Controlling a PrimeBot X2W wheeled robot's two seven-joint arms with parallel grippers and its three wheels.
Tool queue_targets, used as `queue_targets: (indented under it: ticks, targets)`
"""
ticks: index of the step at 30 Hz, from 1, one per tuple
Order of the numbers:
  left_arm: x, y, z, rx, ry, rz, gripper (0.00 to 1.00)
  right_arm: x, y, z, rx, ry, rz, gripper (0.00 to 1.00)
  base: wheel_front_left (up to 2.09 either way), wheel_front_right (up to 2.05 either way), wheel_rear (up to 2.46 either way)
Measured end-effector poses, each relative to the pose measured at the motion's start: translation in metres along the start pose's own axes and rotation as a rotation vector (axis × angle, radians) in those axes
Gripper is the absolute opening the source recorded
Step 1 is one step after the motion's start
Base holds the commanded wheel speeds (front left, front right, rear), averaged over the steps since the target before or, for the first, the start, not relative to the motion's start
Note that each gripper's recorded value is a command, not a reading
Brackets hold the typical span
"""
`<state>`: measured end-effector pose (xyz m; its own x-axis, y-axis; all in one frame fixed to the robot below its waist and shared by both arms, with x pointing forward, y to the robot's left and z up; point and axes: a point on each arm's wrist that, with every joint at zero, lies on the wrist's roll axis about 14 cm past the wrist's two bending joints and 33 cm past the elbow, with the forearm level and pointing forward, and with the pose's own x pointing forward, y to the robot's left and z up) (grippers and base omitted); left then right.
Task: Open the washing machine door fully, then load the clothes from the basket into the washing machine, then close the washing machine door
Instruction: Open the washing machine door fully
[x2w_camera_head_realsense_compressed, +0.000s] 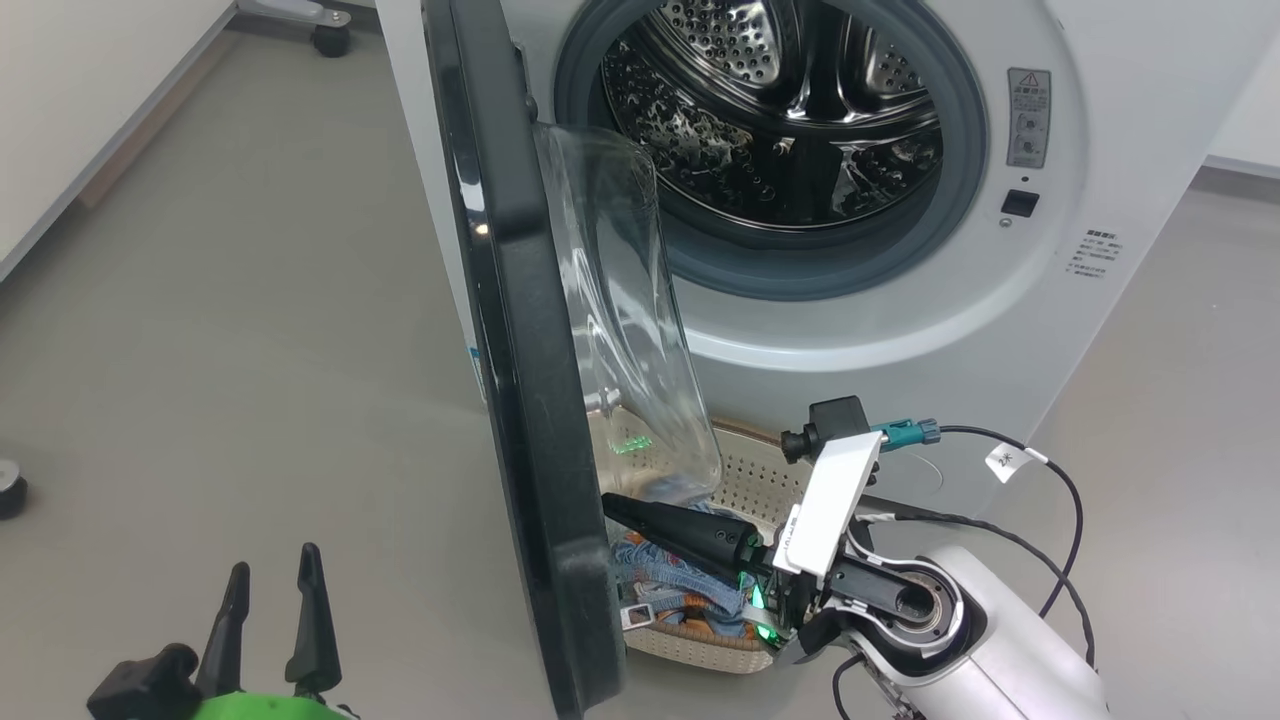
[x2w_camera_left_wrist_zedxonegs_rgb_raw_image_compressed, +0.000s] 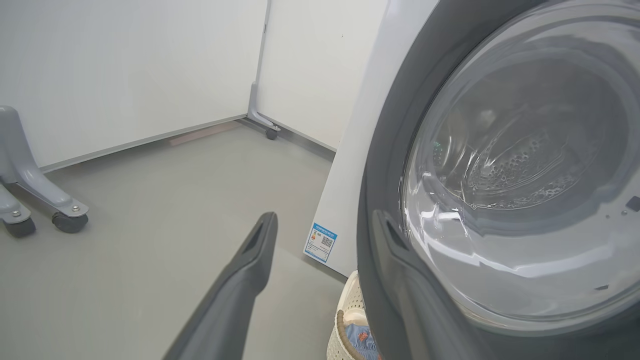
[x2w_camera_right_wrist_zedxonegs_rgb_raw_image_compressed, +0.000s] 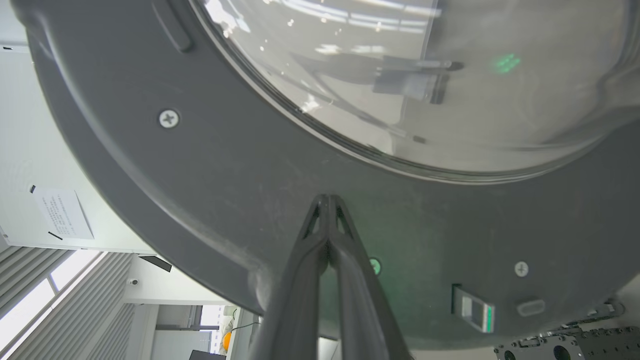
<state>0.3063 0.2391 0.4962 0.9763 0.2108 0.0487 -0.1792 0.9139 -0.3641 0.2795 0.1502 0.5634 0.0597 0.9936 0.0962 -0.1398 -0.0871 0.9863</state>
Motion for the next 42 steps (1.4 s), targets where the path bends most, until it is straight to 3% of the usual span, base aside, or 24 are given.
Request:
queue_targets:
  ticks: [19, 21, 28, 30, 42]
  targets:
    - [-0.005, 0.021, 0.013, 0.004, -0.041, 0.074, 1.0, 0.008, 0.002, -0.009, -0.018, -0.019, -0.001, 0.0, 0.0, 0.0, 0.0]
    - [-0.003, 0.021, 0.015, 0.003, -0.047, 0.073, 1.0, 0.007, 0.004, -0.006, -0.061, -0.034, -0.009, 0.36, 0.0, 0.0, 0.0]
    - [0.001, 0.027, 0.017, 0.007, -0.054, 0.091, 1.0, -0.003, 0.012, 0.011, -0.19, -0.106, -0.029, 0.82, 0.0, 0.0, 0.0]
    - [0.002, 0.025, 0.014, 0.007, -0.046, 0.086, 1.0, -0.01, 0.015, 0.021, -0.224, -0.15, -0.034, 1.0, 0.0, 0.0, 0.0]
    - [0.018, 0.007, 0.008, 0.007, -0.029, 0.029, 1.0, -0.087, 0.013, 0.088, -0.591, -0.451, -0.224, 1.0, 0.0, 0.0, 0.0]
